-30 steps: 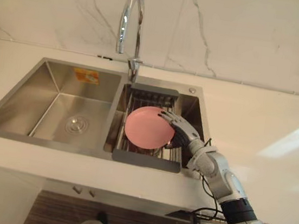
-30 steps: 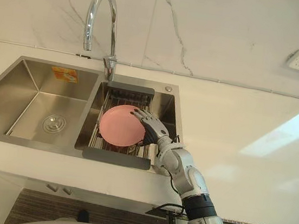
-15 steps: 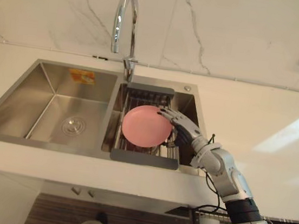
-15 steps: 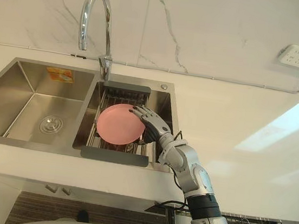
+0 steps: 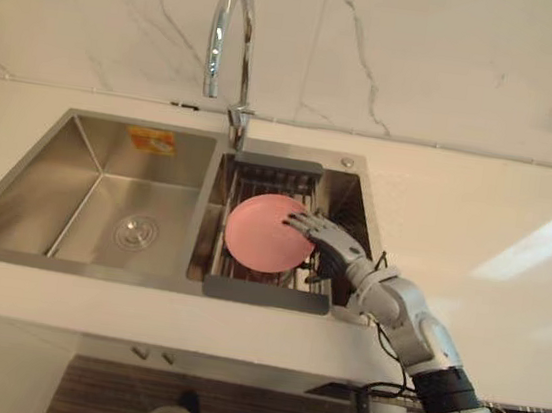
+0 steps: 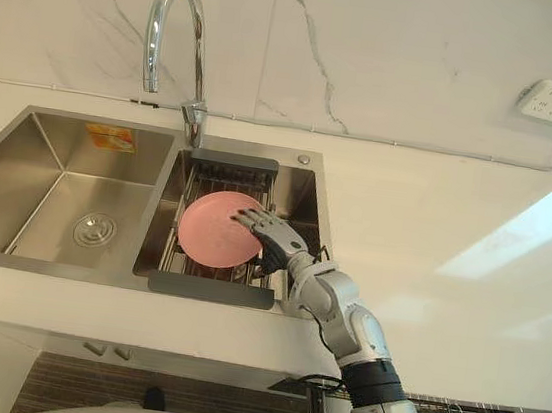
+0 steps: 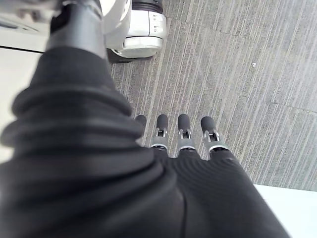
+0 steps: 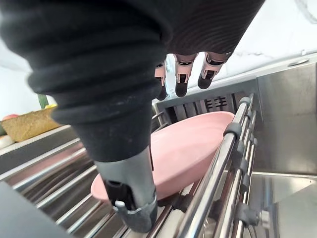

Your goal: Walk over to the sink, pick up the cup, carry it to the dishwasher, place the cup inside the dishwasher, then close the dishwasher door

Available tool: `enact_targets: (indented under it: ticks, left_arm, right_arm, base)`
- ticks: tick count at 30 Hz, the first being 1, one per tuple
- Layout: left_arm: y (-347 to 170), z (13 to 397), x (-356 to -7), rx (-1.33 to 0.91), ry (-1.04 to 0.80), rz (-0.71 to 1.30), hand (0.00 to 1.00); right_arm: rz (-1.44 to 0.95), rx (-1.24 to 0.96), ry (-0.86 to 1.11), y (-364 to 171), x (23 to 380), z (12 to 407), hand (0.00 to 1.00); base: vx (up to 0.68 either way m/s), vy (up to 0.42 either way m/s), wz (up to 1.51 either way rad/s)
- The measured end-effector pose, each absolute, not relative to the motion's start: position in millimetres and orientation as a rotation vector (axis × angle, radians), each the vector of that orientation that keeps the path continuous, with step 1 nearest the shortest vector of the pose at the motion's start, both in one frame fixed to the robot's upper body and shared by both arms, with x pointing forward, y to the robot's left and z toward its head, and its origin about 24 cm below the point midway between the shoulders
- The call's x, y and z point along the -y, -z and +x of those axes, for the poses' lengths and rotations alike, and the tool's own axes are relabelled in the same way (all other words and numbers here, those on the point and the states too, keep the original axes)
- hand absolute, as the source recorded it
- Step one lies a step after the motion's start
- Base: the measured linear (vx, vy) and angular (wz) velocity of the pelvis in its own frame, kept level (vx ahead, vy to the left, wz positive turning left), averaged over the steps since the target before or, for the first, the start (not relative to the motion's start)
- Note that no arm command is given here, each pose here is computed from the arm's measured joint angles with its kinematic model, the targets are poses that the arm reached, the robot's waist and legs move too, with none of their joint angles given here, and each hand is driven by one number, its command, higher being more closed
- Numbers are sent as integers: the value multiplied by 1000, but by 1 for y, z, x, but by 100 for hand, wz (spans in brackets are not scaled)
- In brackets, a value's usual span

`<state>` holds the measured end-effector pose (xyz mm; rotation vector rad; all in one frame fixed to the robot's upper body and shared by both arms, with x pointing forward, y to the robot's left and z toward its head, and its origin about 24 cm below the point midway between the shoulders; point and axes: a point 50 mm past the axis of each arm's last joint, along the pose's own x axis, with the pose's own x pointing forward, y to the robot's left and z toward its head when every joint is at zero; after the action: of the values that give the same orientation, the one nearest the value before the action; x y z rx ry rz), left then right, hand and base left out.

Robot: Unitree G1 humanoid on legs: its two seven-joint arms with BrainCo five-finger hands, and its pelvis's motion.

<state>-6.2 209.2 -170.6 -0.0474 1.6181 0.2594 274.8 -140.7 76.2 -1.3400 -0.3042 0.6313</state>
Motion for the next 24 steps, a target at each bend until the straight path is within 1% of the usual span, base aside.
enact_targets:
  ticks: [5, 10, 14, 19, 24]
  left_arm:
    - [171, -4, -209, -1614, -256, -48, 0]
    - [171, -4, -209, -1615, -256, -48, 0]
    - [171, -4, -210, -1614, -255, -49, 0]
    - [171, -4, -210, -1614, -254, -48, 0]
    - [170, -7, -212, -1625, -257, -36, 0]
  right_arm:
    - [-1353, 265, -650, -64, 141, 275, 0]
    - [-1368, 270, -693, -59, 134, 272, 0]
    - [-1380, 241, -699, -54, 136, 273, 0]
    - [-1543, 267, -689, -44, 130, 275, 0]
    - [-1654, 282, -610, -38, 129, 283, 0]
  base:
    - [4, 5, 7]
    - [4, 5, 3]
    - [3, 5, 5]
    - [0, 0, 0]
    - [5, 4, 4]
